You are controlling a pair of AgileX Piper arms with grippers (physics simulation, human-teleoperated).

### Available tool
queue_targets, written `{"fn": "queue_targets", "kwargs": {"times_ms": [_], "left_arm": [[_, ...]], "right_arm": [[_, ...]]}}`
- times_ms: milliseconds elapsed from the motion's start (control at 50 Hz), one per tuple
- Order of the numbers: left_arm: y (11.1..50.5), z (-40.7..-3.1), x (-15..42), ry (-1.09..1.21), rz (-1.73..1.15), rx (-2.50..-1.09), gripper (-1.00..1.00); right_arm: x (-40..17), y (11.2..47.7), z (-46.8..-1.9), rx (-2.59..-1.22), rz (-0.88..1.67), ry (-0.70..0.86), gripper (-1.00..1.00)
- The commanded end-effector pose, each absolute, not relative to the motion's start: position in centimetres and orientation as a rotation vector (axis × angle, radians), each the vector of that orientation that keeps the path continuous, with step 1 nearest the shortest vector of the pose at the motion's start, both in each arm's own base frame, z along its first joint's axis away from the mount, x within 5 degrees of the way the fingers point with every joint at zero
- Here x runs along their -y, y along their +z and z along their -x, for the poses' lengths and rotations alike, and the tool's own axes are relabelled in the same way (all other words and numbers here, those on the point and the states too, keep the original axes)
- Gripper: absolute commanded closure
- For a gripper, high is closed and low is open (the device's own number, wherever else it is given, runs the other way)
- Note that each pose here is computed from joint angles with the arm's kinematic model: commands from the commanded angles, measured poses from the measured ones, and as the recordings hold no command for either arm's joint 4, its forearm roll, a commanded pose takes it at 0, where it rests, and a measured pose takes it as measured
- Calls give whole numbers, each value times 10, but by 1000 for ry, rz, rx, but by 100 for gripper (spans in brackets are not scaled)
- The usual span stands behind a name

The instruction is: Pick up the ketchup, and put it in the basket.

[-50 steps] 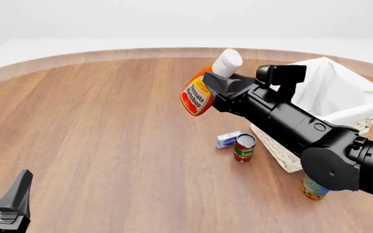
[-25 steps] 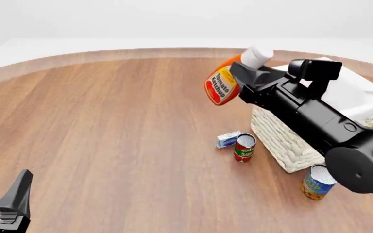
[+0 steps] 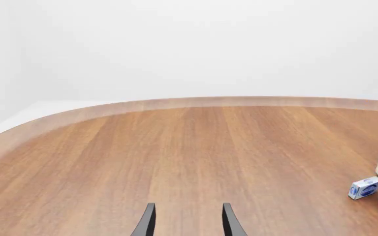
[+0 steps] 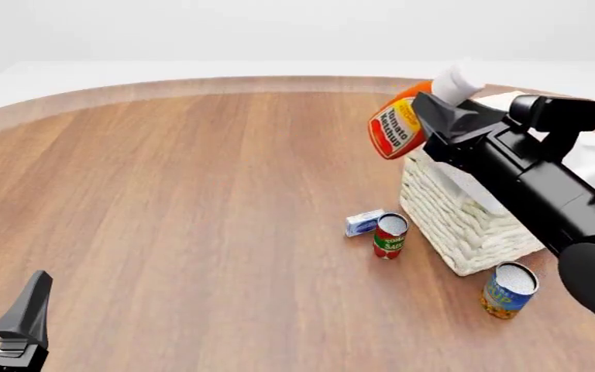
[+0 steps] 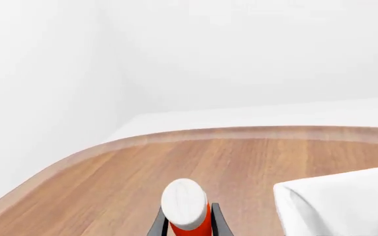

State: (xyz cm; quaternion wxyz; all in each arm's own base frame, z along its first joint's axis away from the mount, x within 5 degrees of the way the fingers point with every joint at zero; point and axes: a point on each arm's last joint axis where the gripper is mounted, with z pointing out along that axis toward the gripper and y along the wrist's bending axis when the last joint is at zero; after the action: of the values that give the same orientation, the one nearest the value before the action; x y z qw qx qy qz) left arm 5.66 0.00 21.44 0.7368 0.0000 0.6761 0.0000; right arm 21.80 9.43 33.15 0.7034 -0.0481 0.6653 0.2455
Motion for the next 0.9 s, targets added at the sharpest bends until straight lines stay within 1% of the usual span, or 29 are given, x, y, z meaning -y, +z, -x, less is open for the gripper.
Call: {"fn": "queue_targets", "kwargs": {"times_ms": [20,180,320,600,900], "left_arm": [[214,-57,0,0,0,-1485,-100],[214,-57,0,0,0,-1485,-100],[214,-57,0,0,0,-1485,-100],[214,-57,0,0,0,-1485,-100],[214,-57,0,0,0,-1485,-100]], "right_arm": [[-79,336,-212,-1449,70,505,100],[-72,336,-211,-1444,53,478,100],[-56,338,-201,-1413,22,424,100],[-49,336,-201,-1416,7,387,100],[-32,337,-193,-1405,-22,298,100]]}}
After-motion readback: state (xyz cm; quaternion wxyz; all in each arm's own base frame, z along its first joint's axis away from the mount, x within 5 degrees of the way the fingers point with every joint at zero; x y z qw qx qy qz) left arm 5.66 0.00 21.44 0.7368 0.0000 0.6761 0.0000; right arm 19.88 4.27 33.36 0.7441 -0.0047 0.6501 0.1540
